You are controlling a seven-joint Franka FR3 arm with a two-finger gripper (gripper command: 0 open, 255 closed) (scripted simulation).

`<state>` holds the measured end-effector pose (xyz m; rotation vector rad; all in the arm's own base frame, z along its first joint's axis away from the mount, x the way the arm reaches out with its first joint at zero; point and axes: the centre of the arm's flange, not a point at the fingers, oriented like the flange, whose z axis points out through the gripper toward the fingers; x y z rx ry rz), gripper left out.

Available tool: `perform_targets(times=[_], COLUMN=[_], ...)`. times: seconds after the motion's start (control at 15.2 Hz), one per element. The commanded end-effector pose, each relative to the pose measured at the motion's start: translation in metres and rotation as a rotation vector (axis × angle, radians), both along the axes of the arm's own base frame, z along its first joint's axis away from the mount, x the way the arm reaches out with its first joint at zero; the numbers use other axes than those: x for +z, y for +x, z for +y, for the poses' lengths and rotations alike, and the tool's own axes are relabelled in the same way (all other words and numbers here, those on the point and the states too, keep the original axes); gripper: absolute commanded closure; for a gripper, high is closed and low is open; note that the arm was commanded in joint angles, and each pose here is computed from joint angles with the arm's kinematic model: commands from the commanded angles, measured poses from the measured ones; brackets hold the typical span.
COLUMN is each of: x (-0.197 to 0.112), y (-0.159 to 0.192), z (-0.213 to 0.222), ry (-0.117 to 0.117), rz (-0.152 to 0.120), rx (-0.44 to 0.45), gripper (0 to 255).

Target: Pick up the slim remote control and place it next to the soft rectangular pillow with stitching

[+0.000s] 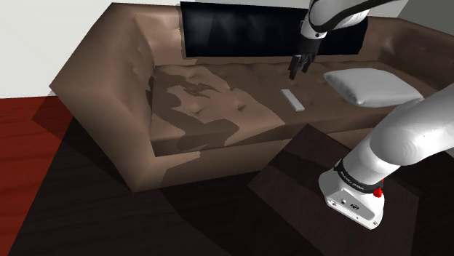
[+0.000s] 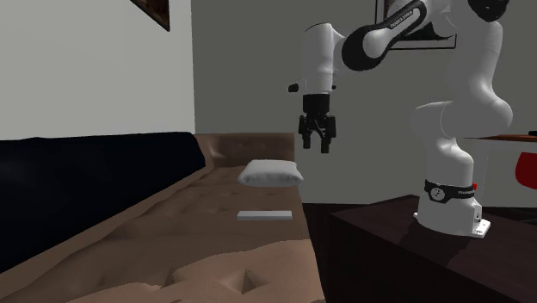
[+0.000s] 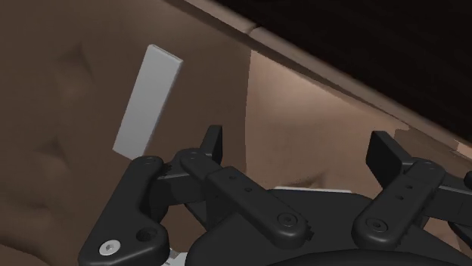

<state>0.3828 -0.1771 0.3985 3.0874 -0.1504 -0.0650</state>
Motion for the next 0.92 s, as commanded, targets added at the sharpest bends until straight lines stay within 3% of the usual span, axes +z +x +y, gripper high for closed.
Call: perform_targets(times=[0.0, 0.86], x=[-0.018, -0.136], y=[0.006, 0.039], z=[-0.021, -0.144], ry=[0.001, 0.015], rz=[-0.003, -0.014], rx=[-0.023, -0.170], gripper=[0, 0])
